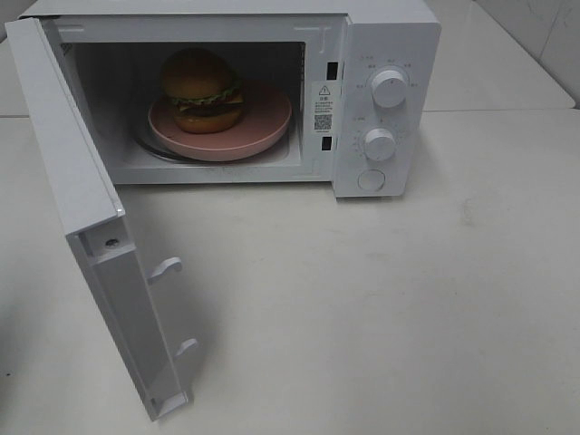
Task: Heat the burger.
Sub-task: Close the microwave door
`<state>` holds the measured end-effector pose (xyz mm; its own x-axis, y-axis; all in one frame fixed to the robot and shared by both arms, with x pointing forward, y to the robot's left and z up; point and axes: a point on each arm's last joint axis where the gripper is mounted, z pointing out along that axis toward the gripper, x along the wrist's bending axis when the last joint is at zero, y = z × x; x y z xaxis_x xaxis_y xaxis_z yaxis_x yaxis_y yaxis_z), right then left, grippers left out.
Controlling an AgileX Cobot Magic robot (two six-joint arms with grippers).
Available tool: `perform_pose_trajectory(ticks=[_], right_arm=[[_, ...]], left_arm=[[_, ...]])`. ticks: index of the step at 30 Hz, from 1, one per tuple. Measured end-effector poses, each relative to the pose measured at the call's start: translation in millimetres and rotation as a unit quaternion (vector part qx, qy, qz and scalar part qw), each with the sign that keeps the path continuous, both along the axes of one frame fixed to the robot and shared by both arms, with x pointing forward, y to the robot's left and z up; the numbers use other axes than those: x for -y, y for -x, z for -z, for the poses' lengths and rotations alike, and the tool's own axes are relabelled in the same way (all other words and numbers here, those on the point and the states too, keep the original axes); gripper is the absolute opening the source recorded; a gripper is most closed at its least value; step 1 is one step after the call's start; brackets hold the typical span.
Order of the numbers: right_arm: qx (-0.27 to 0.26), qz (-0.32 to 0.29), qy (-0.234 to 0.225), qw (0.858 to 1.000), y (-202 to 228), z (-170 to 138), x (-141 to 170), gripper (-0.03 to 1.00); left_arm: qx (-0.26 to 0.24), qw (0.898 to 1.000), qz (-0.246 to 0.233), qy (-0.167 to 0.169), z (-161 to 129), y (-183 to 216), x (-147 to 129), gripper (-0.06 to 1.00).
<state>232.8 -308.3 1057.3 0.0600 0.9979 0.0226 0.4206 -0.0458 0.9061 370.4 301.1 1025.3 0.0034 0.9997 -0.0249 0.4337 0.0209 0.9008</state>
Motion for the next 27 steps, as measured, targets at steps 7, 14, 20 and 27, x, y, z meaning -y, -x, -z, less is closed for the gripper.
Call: perform_pose_trajectory(ticks=[7,14,20,27], right_arm=[[0.0,0.0,0.0,1.0,0.0,0.0,0.0,0.76],[0.0,0.0,0.0,1.0,0.0,0.0,0.0,0.76],[0.0,0.0,0.0,1.0,0.0,0.0,0.0,0.76],[0.0,0.0,0.0,1.0,0.0,0.0,0.0,0.76]], left_arm=[[0.074,0.997,-0.025,-0.013,28.5,-7.3,-5.2,0.0],[0.116,0.992,-0.02,-0.043,37.9,-16.3,-6.2,0.0],[0.105,0.994,-0.015,-0.031,47.7,-29.0,-5.0,0.0],[0.086,0.996,0.006,-0.027,58.8,-46.5,0.4,0.0]])
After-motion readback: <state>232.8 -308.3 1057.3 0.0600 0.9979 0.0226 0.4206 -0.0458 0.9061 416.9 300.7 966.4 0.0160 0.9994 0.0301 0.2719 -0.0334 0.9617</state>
